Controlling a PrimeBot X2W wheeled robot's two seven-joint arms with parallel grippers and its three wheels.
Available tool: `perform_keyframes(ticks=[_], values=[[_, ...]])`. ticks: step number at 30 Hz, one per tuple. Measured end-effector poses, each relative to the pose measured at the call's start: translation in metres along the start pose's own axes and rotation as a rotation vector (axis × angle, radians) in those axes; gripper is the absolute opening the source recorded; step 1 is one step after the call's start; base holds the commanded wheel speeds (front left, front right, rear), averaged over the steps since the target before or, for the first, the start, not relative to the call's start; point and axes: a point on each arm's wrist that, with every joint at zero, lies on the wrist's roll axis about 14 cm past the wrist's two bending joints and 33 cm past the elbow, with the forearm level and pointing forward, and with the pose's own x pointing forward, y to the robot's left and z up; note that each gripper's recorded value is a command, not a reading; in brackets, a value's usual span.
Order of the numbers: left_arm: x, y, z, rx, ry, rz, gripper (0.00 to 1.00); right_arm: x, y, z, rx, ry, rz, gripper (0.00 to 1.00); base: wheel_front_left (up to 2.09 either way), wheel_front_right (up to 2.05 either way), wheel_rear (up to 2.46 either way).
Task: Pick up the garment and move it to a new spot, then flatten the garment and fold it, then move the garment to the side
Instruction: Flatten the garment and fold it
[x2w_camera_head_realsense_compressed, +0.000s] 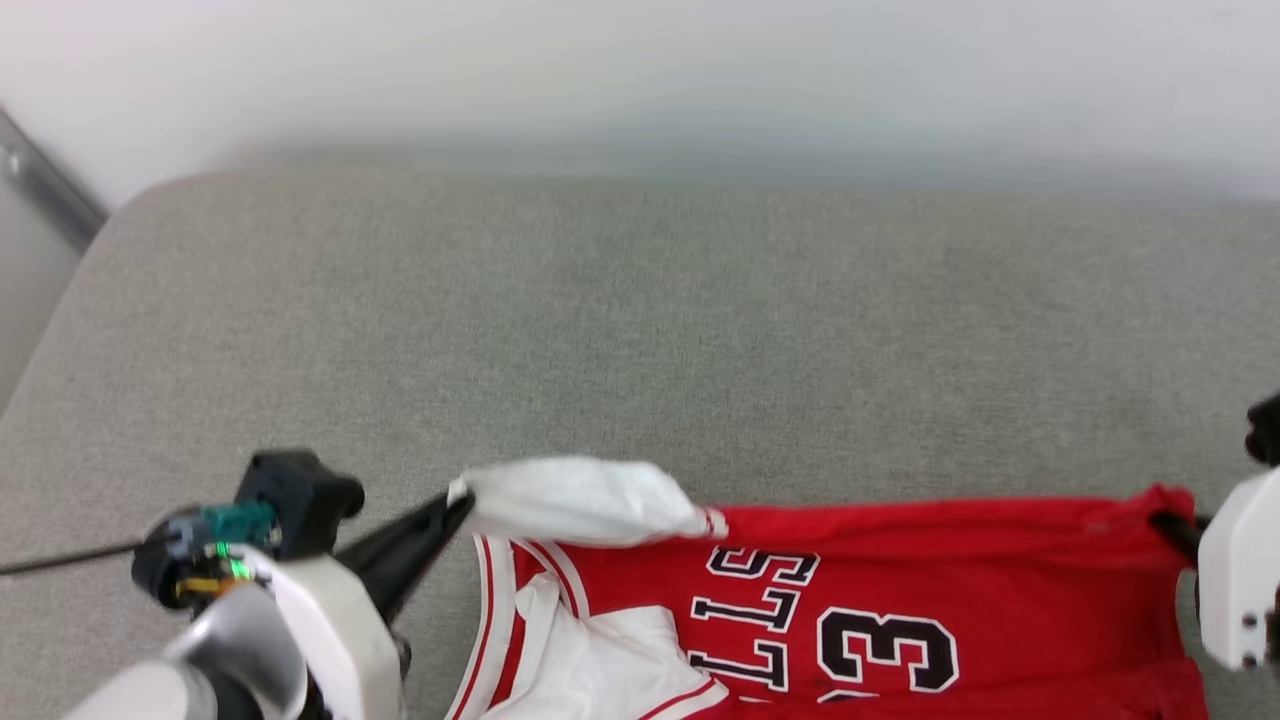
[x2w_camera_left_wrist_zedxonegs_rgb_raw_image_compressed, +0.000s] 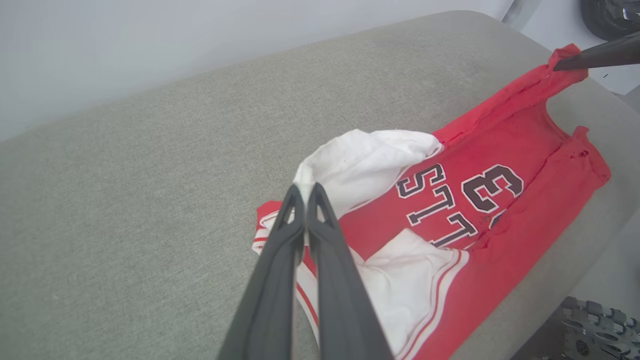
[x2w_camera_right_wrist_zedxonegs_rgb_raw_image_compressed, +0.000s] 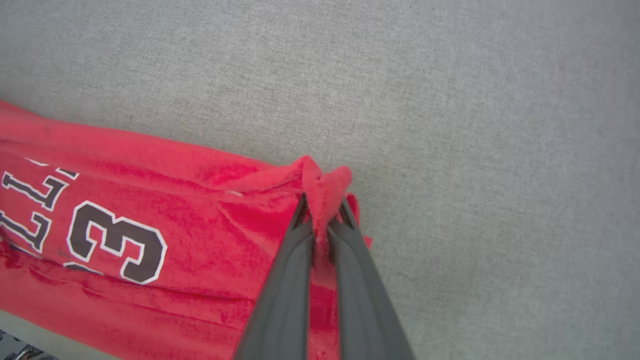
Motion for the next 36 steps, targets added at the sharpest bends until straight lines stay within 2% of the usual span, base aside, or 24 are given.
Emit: perform_keyframes(ticks=[4, 13, 14, 20, 29, 30, 31, 32, 36], values=[[-0.017, -0.013, -0.021, -0.042, 0.041, -0.003, 0.0, -0.019, 0.005, -0.024, 0.014, 0.011, -0.001, 0.0, 0.0, 0.0, 0.0], [-0.034, -0.021, -0.087, -0.175, 0.231, 0.007, 0.0, -0.023, 0.022, -0.094, 0.034, 0.195, 0.033, 0.0, 0.0, 0.0, 0.0], [-0.034, -0.024, -0.108, -0.219, 0.294, -0.001, 0.0, -0.02, 0.024, -0.106, 0.025, 0.238, 0.042, 0.0, 0.0, 0.0, 0.0], [-0.032, -0.028, -0.136, -0.255, 0.384, -0.026, 0.0, -0.014, 0.017, -0.122, 0.0, 0.303, 0.031, 0.0, 0.0, 0.0, 0.0], [-0.027, -0.039, -0.161, -0.256, 0.454, -0.054, 0.0, -0.007, 0.015, -0.129, -0.008, 0.316, 0.032, 0.0, 0.0, 0.0, 0.0], [-0.025, -0.039, -0.162, -0.255, 0.452, -0.055, 0.24, -0.007, 0.014, -0.129, -0.011, 0.313, 0.032, 0.04, 0.0, 0.0, 0.0], [-0.024, -0.039, -0.162, -0.251, 0.449, -0.054, 0.65, -0.006, 0.014, -0.128, -0.01, 0.304, 0.032, 0.81, 0.0, 0.0, 0.0], [-0.023, -0.039, -0.161, -0.248, 0.442, -0.055, 1.0, -0.006, 0.014, -0.127, -0.006, 0.295, 0.031, 1.0, 0.0, 0.0, 0.0], [-0.02, -0.035, -0.154, -0.217, 0.394, -0.042, 1.0, -0.008, 0.013, -0.121, 0.005, 0.264, 0.032, 1.0, 0.0, 0.0, 0.0]])
